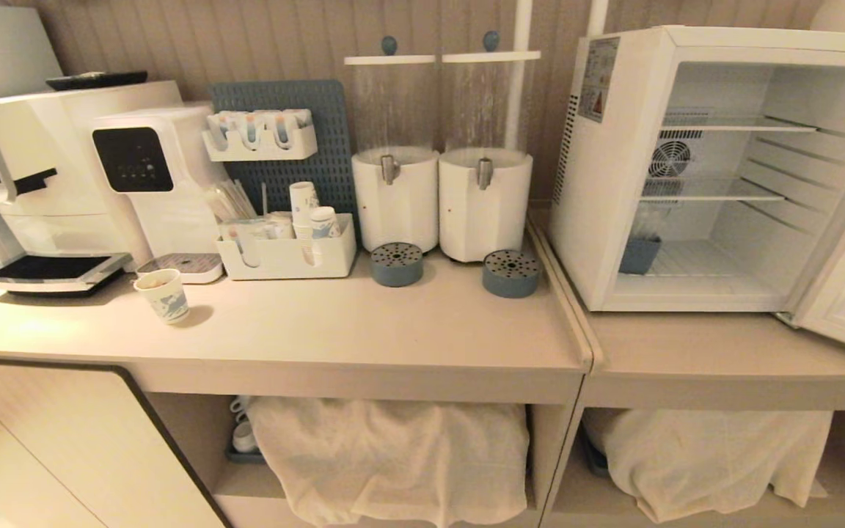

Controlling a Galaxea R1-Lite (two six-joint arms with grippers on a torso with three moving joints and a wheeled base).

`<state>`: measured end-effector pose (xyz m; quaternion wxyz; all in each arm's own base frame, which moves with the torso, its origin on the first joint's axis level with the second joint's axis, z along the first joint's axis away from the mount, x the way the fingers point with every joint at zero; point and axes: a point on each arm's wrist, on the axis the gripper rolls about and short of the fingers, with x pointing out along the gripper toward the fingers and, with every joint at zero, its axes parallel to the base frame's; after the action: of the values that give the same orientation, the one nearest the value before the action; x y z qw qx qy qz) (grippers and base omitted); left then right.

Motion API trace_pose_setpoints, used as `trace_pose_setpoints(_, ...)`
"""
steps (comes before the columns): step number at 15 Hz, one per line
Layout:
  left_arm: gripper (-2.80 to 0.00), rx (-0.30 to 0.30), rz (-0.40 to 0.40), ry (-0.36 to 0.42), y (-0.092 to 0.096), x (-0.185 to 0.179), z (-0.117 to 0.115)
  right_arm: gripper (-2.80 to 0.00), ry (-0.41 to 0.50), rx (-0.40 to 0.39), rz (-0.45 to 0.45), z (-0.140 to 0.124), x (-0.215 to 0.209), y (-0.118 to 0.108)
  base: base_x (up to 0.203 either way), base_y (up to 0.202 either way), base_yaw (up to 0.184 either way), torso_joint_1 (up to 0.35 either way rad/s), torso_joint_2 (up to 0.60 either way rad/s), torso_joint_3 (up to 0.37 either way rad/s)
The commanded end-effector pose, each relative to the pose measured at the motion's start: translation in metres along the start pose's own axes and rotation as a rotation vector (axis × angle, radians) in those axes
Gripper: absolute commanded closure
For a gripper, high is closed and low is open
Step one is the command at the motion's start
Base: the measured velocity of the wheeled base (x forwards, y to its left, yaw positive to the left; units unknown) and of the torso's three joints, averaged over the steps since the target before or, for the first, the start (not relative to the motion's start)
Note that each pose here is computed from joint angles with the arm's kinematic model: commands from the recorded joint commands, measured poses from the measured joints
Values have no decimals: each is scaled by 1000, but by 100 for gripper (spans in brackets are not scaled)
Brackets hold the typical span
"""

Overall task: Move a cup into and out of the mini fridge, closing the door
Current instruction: Place the paper cup on the table

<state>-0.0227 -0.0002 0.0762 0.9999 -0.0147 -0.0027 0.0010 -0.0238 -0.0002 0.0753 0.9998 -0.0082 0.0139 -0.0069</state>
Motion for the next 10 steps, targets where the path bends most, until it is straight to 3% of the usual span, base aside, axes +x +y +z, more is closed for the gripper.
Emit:
trace_pose_setpoints(1, 0, -1, -1, 1, 0, 0, 0, 0, 3, -1, 0, 0, 0, 0, 0, 200, 11, 5, 4, 3)
trace_pose_setpoints(10, 0, -1, 0, 1, 0, 0, 0, 0, 1, 12, -1, 0, 0, 0, 0, 196, 9, 1, 4, 1)
